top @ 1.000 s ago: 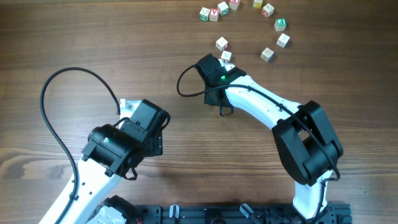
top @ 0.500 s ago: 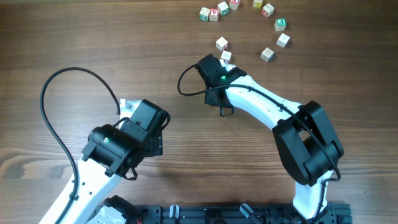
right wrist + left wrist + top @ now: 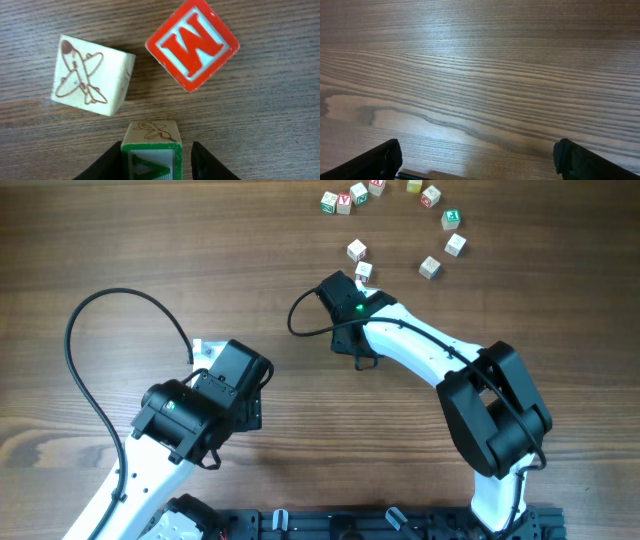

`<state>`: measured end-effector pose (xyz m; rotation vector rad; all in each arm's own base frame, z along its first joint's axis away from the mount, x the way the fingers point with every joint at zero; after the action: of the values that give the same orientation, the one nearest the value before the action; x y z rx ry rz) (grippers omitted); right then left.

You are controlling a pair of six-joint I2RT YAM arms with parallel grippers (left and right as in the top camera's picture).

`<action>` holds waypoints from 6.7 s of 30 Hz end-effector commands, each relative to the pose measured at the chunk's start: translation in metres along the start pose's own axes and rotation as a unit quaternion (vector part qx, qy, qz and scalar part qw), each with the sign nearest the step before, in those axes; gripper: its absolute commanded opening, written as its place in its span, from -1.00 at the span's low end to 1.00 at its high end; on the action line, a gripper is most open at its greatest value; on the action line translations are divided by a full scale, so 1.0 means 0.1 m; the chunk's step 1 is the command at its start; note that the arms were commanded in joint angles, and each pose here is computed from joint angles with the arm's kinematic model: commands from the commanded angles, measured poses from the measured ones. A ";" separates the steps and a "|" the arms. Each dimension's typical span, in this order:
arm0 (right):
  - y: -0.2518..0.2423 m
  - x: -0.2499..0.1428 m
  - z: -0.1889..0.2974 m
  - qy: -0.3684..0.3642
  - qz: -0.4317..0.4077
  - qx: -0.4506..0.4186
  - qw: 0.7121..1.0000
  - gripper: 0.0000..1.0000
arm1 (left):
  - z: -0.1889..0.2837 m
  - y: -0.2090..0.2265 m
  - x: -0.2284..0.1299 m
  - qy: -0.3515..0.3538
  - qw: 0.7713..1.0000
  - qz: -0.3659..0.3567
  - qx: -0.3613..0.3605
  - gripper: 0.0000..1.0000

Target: Form a circle

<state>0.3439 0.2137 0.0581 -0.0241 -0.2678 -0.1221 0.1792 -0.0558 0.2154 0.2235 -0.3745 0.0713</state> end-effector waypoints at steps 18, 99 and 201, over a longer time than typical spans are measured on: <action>-0.07 0.37 1.09 -0.109 0.027 0.095 0.989 0.99 | 0.01 0.01 -0.01 0.001 1.000 0.010 -0.004 1.00; -0.67 0.81 -0.17 -0.002 -0.002 0.166 0.986 -0.91 | 0.01 0.01 -0.01 0.001 1.000 0.010 -0.004 1.00; 0.04 0.98 0.12 -0.121 0.104 0.232 0.960 -0.90 | 0.00 0.01 -0.01 0.001 1.000 0.010 -0.004 1.00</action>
<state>0.4297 0.2126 0.0817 0.4508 -0.4761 0.1535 0.1792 -0.0558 0.2154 0.2235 -0.3745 0.0713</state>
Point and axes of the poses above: each gripper's point midway between its finger pads, its own z axis back along the fingers, its own y axis along the line the jaws close on, x = y × z, the point moved 5 cm from there along z, back along the fingers, and after that the axes turned 1 degree about z, right-handed, at the moved point
